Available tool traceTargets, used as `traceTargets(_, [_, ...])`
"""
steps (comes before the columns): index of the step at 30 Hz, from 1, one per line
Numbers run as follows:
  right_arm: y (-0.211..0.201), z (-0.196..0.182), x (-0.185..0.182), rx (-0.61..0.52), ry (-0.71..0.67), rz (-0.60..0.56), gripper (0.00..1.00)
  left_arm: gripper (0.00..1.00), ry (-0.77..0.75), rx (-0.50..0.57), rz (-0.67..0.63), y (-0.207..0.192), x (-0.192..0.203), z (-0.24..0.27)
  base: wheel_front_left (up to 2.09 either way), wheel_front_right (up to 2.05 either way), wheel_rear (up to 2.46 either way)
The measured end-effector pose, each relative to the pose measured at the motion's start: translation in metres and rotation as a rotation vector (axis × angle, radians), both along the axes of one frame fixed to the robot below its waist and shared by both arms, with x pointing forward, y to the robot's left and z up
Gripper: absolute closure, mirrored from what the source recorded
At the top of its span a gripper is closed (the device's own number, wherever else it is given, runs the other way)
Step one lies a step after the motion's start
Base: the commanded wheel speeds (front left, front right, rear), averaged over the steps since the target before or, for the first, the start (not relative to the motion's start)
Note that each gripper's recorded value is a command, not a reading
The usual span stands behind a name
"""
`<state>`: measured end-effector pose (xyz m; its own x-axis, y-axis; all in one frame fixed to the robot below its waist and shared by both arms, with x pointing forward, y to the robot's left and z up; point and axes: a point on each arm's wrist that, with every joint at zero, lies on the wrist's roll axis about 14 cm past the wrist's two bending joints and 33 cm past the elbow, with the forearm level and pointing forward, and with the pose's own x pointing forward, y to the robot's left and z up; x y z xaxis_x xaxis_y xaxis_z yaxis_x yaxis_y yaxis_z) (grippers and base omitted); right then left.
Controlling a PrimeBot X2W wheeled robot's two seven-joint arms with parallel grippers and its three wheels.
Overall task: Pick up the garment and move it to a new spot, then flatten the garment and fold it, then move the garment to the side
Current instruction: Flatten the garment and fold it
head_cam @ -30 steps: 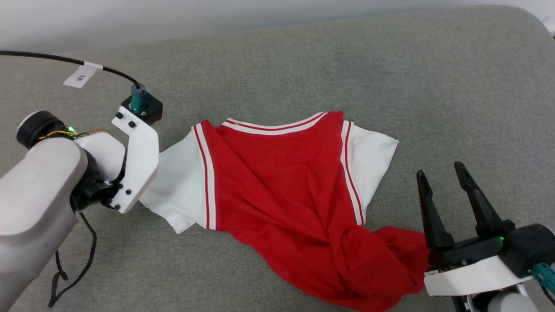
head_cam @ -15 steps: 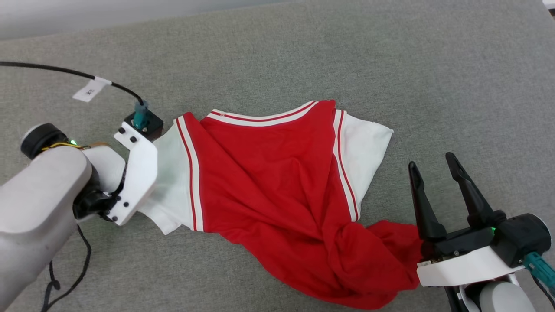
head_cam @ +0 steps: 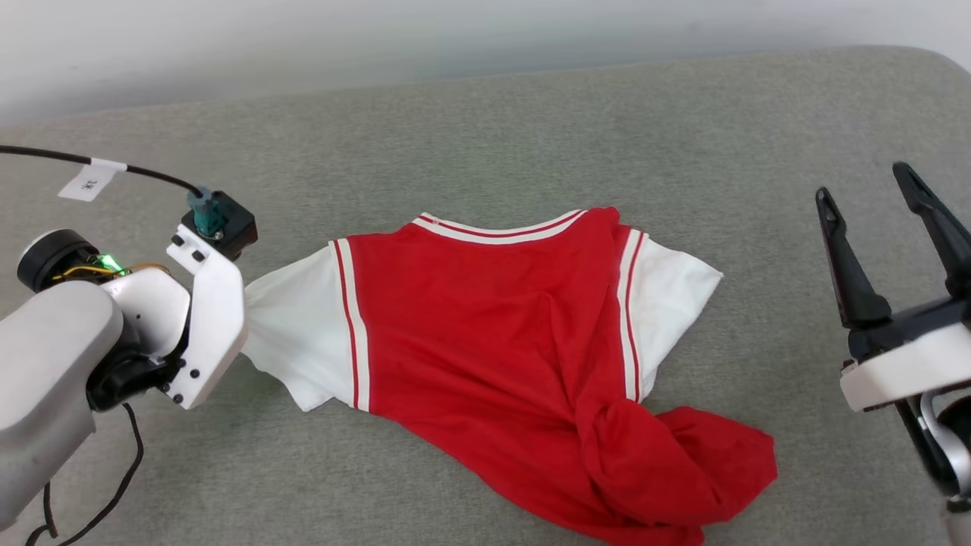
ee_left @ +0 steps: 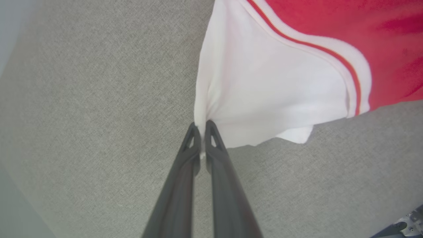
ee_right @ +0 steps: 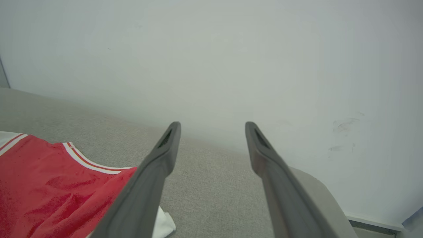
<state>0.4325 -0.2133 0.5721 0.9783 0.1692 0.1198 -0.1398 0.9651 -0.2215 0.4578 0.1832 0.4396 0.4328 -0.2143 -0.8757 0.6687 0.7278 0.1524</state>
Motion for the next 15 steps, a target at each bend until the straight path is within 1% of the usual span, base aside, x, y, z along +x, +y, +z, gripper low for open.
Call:
traceTargets(2, [0.01, 0.0, 0.008, -0.067, 0.064, 0.044, 0.0, 1.0, -0.01, -0.01, 0.006, 0.004, -0.006, 0.004, 0.0, 0.0, 0.0])
traceTargets(5, [0.021, -0.003, 0.022, -0.134, 0.187, 0.103, 0.0, 1.0, -0.028, -0.005, 0.008, 0.011, -0.01, 0.009, 0.0, 0.0, 0.0])
traceTargets(8, [0.023, -0.027, 0.03, -0.23, 0.394, 0.146, 0.0, 1.0, -0.035, -0.015, 0.005, 0.01, -0.011, 0.009, 0.0, 0.0, 0.0])
traceTargets(10, [0.018, -0.05, 0.03, -0.292, 0.564, 0.158, 0.0, 1.0, -0.034, -0.016, -0.004, 0.009, -0.012, 0.007, 0.0, 0.0, 0.0])
traceTargets(12, [0.015, -0.074, 0.026, -0.326, 0.731, 0.176, 0.0, 1.0, -0.033, -0.017, -0.004, 0.009, -0.013, 0.004, 0.0, 0.0, 0.0])
traceTargets(15, [0.01, -0.096, 0.026, -0.407, 0.907, 0.186, 0.0, 1.0, -0.028, -0.022, -0.009, 0.006, -0.011, -0.001, 0.0, 0.0, 0.0])
